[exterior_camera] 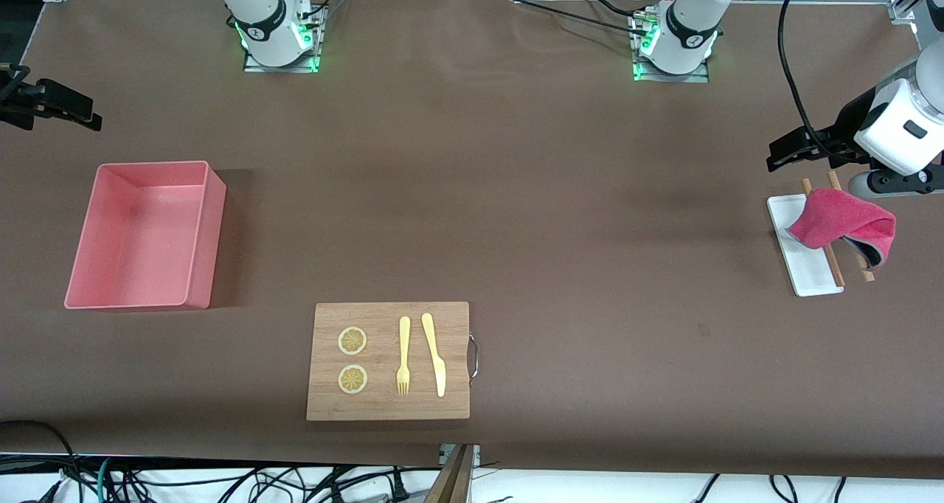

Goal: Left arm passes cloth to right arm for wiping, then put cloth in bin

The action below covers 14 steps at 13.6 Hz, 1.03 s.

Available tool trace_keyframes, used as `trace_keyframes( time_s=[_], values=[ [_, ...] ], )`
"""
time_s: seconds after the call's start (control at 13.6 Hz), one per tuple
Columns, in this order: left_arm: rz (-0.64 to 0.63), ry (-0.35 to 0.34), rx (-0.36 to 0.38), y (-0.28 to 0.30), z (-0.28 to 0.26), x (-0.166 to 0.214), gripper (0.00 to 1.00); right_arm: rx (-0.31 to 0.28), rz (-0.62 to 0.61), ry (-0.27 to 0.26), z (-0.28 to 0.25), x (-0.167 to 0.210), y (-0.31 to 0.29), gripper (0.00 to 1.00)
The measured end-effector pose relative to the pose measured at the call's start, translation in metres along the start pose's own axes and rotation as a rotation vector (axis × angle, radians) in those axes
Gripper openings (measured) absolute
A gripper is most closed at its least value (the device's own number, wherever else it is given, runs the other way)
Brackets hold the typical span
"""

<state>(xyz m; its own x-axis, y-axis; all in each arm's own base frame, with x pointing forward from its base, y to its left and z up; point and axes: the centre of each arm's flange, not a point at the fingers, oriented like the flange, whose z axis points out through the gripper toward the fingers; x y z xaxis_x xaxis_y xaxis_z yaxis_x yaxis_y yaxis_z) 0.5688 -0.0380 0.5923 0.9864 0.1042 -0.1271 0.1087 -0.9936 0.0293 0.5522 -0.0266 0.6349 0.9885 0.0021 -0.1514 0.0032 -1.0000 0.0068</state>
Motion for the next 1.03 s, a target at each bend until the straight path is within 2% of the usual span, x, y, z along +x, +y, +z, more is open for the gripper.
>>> trace_keyframes(
  time_s=[1.03],
  values=[
    [0.001,-0.024,0.002,-0.0001,0.0056,-0.0002,1.0,0.0,0.001,-0.001,0.0003,0.0002,0.0005,1.0]
  ],
)
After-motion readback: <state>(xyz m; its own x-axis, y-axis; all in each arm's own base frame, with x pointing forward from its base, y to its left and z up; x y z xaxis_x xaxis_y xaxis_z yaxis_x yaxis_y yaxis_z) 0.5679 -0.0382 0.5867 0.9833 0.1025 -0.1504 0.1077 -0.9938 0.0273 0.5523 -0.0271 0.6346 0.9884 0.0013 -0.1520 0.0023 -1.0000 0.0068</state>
